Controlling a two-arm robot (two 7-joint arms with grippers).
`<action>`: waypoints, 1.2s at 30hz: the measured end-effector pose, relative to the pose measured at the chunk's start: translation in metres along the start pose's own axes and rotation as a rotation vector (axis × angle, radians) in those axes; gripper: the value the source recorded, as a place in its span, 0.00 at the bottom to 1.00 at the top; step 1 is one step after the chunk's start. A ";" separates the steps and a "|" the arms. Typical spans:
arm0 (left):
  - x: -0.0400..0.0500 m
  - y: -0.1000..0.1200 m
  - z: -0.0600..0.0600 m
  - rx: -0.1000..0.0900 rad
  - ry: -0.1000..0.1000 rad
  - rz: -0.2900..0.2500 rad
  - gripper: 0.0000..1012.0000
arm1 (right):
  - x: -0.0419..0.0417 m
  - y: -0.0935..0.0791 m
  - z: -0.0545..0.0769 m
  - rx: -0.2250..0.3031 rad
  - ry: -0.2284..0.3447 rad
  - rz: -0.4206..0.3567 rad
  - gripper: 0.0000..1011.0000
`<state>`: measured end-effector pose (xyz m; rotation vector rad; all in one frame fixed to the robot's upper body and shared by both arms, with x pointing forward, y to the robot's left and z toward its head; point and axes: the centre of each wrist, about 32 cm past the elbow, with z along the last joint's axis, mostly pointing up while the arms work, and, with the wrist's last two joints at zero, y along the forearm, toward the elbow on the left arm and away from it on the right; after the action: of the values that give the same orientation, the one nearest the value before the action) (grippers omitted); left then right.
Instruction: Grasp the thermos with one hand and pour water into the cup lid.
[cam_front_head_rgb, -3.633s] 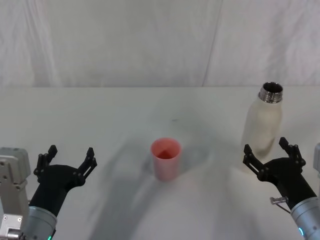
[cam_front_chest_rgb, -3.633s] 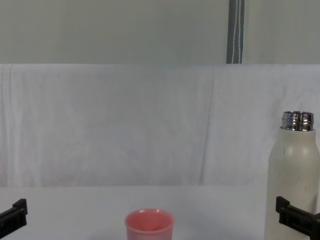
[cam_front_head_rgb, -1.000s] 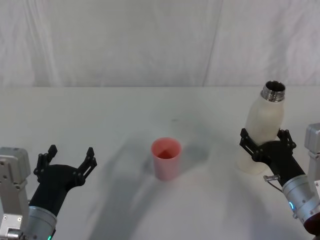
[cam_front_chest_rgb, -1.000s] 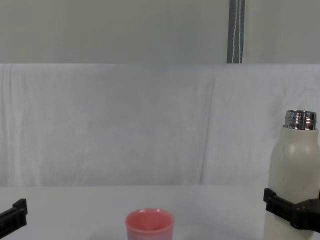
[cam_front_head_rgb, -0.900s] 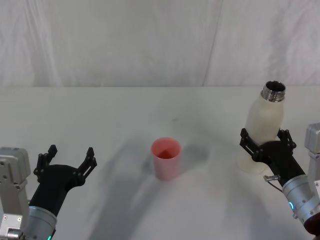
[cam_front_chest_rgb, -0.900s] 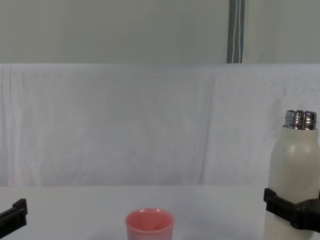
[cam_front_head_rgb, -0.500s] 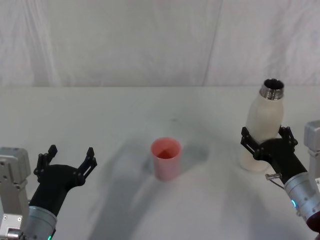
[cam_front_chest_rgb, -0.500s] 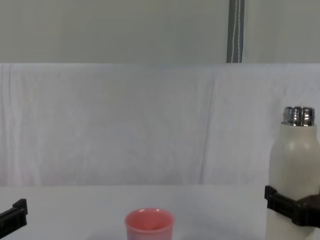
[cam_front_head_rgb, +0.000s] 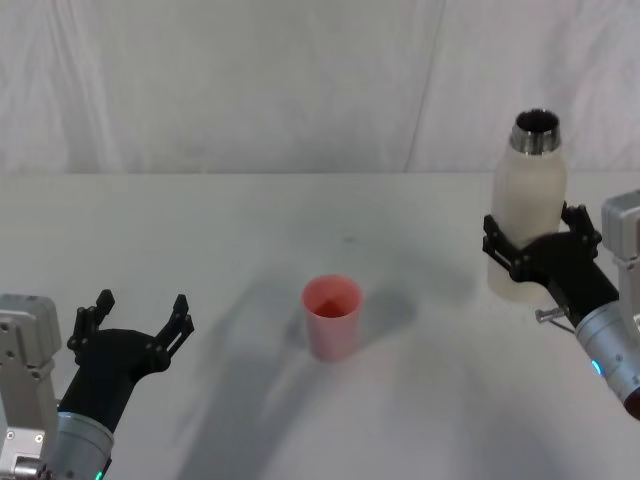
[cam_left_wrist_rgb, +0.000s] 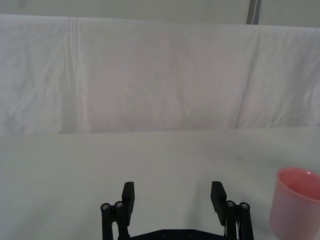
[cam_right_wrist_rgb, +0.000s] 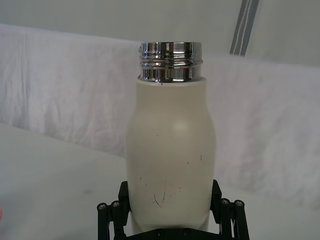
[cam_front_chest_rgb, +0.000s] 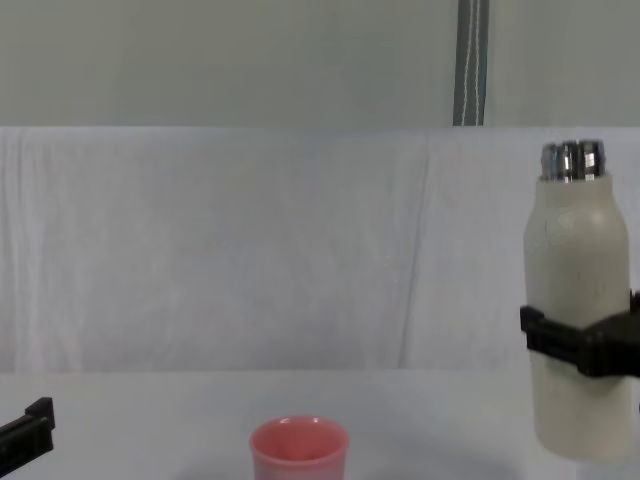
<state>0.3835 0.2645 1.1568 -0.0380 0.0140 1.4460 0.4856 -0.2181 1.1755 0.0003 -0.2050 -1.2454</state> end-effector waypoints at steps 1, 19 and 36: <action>0.0000 0.000 0.000 0.000 0.000 0.000 0.99 | 0.0005 0.001 0.002 0.002 -0.006 0.001 0.94; 0.0000 0.000 0.000 0.000 0.000 0.000 0.99 | 0.0065 0.009 0.026 0.028 -0.105 0.018 0.94; 0.0000 0.000 0.000 0.000 0.000 0.000 0.99 | -0.0029 0.010 0.022 0.024 -0.494 0.096 0.94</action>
<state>0.3835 0.2645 1.1568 -0.0380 0.0140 1.4459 0.4902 -0.2098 1.1980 -0.2955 -0.6408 -1.1307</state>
